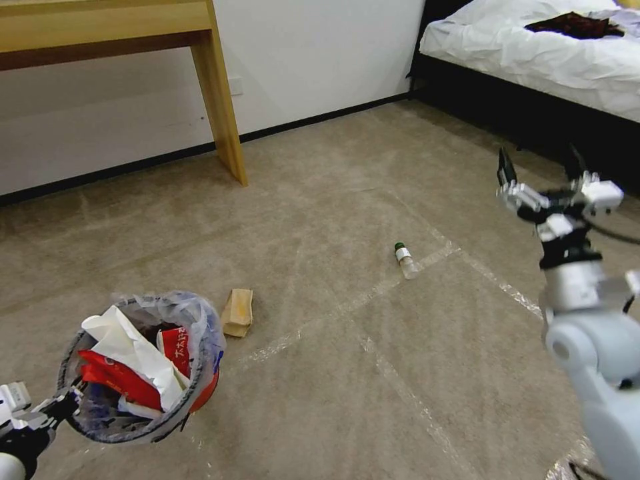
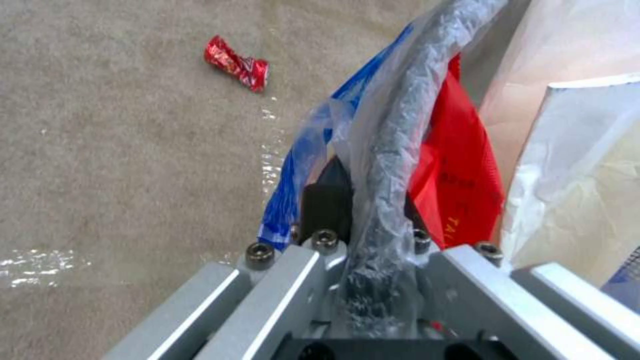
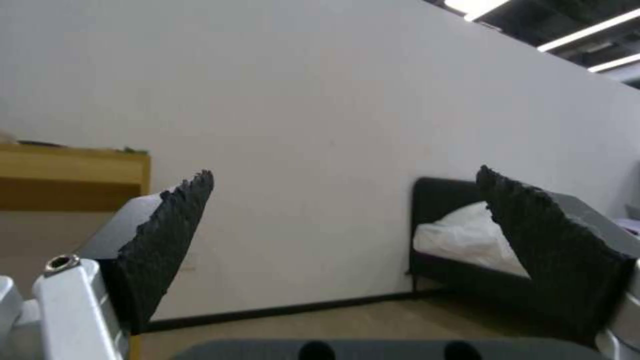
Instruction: Pick up the trash bin and place the garbage on the floor into it.
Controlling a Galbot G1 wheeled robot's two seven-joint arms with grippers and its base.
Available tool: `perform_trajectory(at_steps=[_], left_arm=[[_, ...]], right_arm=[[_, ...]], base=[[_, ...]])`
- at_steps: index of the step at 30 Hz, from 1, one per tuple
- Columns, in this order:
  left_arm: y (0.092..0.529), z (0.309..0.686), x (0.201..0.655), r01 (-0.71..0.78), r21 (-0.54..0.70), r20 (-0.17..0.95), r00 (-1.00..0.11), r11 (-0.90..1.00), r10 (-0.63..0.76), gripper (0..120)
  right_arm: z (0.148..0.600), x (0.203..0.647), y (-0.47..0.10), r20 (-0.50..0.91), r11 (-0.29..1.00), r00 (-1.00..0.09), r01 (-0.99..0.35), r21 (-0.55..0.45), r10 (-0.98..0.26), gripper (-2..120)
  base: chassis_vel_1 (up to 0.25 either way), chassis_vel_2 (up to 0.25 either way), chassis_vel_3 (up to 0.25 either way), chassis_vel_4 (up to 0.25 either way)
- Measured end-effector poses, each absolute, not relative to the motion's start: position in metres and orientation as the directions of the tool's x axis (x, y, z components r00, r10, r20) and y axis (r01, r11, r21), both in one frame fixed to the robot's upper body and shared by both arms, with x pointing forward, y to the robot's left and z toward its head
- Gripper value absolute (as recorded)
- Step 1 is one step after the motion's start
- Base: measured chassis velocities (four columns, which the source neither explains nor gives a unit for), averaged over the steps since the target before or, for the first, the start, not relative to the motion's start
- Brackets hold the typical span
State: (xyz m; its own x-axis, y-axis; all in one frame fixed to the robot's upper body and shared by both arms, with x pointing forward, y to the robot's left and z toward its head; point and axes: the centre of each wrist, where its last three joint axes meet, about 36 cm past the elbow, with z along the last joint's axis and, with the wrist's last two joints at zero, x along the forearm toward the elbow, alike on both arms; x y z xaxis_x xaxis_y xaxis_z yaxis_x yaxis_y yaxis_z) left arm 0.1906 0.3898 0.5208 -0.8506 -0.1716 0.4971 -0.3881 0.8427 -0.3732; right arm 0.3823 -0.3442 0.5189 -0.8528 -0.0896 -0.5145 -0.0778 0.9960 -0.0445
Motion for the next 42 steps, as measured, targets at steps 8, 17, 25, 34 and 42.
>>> perform_trajectory(at_steps=[8,17,25,34,42], left_arm=[[0.390,0.522,0.189,-0.386,-0.370,0.497,-0.851,0.845,-0.171,1],[0.391,0.521,0.189,-0.391,-0.368,0.500,-0.848,0.843,-0.175,1],[0.393,0.519,0.189,-0.397,-0.374,0.499,-0.848,0.838,-0.179,1],[0.393,0.519,0.188,-0.403,-0.370,0.503,-0.844,0.837,-0.184,1],[0.394,0.519,0.187,-0.408,-0.369,0.506,-0.842,0.835,-0.188,1]], right_arm=[[0.504,0.376,-0.336,-0.500,0.997,-0.863,-0.075,-0.017,-0.074,100],[0.493,0.382,-0.333,-0.478,0.997,-0.875,-0.076,-0.006,-0.070,100],[0.485,0.388,-0.333,-0.472,0.997,-0.879,-0.075,-0.007,-0.070,100],[0.480,0.392,-0.331,-0.465,0.997,-0.882,-0.081,-0.009,-0.076,100],[0.479,0.392,-0.329,-0.462,0.996,-0.883,-0.089,-0.010,-0.083,100]], base=[[0.000,0.000,0.000,0.000],[0.000,0.000,0.000,0.000],[0.000,0.000,0.000,0.000],[0.000,0.000,0.000,0.000],[0.016,0.023,0.015,0.016]])
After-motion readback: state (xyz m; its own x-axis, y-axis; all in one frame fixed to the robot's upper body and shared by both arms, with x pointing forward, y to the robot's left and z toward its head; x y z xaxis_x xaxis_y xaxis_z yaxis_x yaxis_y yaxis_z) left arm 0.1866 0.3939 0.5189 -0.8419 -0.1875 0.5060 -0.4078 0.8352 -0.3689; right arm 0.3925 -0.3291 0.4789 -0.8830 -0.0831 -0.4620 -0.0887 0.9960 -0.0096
